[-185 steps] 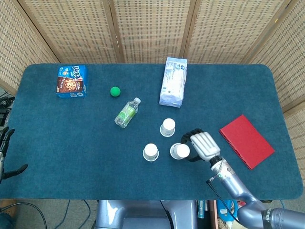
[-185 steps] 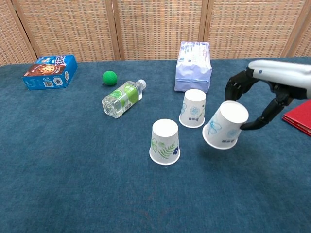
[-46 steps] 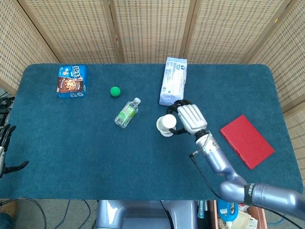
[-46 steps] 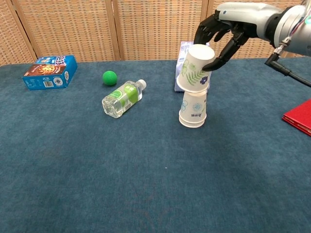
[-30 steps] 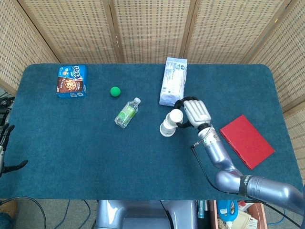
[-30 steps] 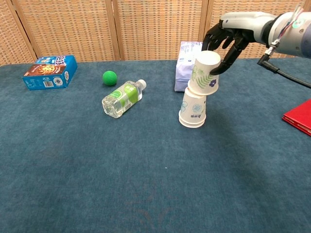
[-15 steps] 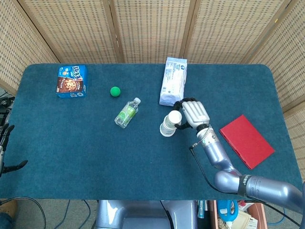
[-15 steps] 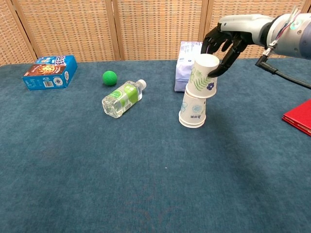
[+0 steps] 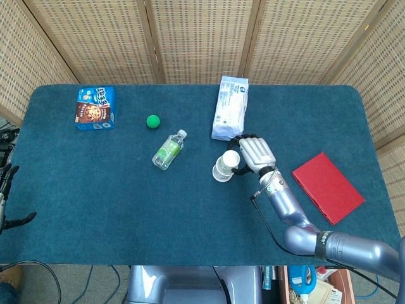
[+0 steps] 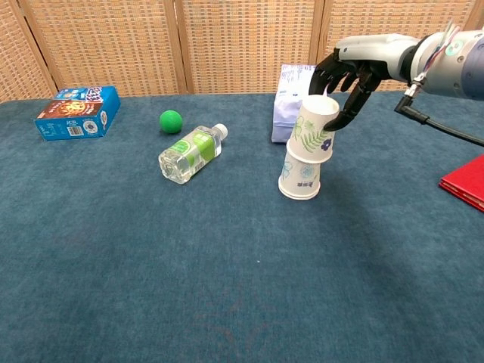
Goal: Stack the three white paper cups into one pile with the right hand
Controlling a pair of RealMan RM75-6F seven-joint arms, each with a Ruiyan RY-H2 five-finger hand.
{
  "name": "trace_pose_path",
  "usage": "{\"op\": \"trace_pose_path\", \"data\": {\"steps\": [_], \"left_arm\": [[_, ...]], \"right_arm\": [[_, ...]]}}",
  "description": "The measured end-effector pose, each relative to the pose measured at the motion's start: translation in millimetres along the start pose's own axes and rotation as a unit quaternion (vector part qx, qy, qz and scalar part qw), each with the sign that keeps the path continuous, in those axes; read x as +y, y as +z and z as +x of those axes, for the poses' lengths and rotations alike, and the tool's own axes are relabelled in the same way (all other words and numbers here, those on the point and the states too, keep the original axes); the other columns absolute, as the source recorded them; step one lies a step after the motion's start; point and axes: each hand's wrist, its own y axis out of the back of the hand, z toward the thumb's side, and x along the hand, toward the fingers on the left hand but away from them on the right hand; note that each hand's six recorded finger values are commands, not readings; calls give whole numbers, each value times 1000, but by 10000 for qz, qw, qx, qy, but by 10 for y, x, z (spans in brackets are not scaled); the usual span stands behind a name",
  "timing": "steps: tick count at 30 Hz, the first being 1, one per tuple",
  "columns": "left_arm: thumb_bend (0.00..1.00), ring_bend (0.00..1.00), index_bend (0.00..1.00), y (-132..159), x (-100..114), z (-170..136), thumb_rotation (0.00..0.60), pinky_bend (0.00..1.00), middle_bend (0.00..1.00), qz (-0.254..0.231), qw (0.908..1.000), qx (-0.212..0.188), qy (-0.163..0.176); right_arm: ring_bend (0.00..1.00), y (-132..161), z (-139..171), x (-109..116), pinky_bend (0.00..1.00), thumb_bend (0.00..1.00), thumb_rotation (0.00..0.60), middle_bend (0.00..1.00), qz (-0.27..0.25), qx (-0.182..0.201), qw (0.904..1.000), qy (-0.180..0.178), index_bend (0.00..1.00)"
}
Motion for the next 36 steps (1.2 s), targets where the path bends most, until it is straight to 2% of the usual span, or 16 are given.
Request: {"op": "trace_pose_path", "data": {"steps": [2, 4, 7, 10, 13, 18, 20, 22, 23, 25, 28, 31, 34, 36], "left_arm": [[122, 0, 0, 4, 3, 1, 600, 0, 0, 1, 10000, -4, 7], [122, 0, 0, 10, 1, 2, 600, 0, 0, 5, 10000, -3, 7], [122, 0, 0, 7, 0, 3, 600, 0, 0, 6, 10000, 6, 5], [122, 0, 0, 3, -1, 0, 600, 0, 0, 5, 10000, 7, 2], [123, 0, 0, -7, 2, -2, 600, 0, 0, 0, 10000, 10, 3], [123, 0, 0, -24, 7, -5, 600, 0, 0, -27, 10000, 12, 9], [122, 0, 0, -31, 15, -9, 600, 0, 0, -44, 10000, 8, 18], [122, 0, 0, -28, 24, -14, 600, 0, 0, -57, 10000, -8, 32], [122, 0, 0, -24, 31, -22, 600, 0, 0, -67, 10000, -17, 45], [122, 0, 0, -11, 42, -37, 600, 0, 0, -81, 9999, -49, 71], [123, 0, 0, 20, 55, -68, 600, 0, 0, -81, 9998, -128, 114], [122, 0, 0, 46, 40, -97, 600, 0, 0, -61, 9997, -203, 108], [123, 0, 0, 59, 19, -129, 600, 0, 0, -28, 9996, -260, 105], [123, 0, 0, 62, 16, -139, 600, 0, 0, -27, 9996, -269, 113]], "right_arm": [[254, 10, 4, -7, 243, 385, 600, 393, -11, 22, 10000, 9, 419], [247, 26, 12, -19, 243, 385, 600, 352, 4, 58, 10000, 24, 377], [169, 58, 26, -33, 243, 334, 600, 178, 8, 129, 9999, 46, 218], [78, 85, 42, -55, 232, 291, 600, 46, 30, 213, 9997, 114, 104], [40, 99, 50, -57, 197, 287, 600, 23, 58, 266, 9995, 139, 88], [32, 123, 94, -13, 150, 269, 600, 23, 78, 354, 9993, 53, 88], [17, 127, 138, 10, 111, 200, 600, 21, 124, 414, 9991, 17, 88], [1, 118, 217, 38, 43, 75, 600, 8, 210, 506, 9985, -41, 88], [0, 108, 259, 49, 24, 43, 600, 4, 254, 552, 9981, -73, 87], [0, 49, 388, 66, 0, 0, 600, 0, 360, 652, 9971, -173, 58], [0, -107, 618, 82, 0, 0, 600, 0, 584, 794, 9943, -407, 4], [0, -347, 923, 97, 0, 0, 600, 0, 867, 884, 9894, -763, 0], [0, -712, 1342, 60, 0, 0, 600, 0, 1038, 709, 9868, -1024, 0], [0, -968, 1637, 26, 0, 0, 600, 0, 1069, 438, 9867, -1146, 0]]}}
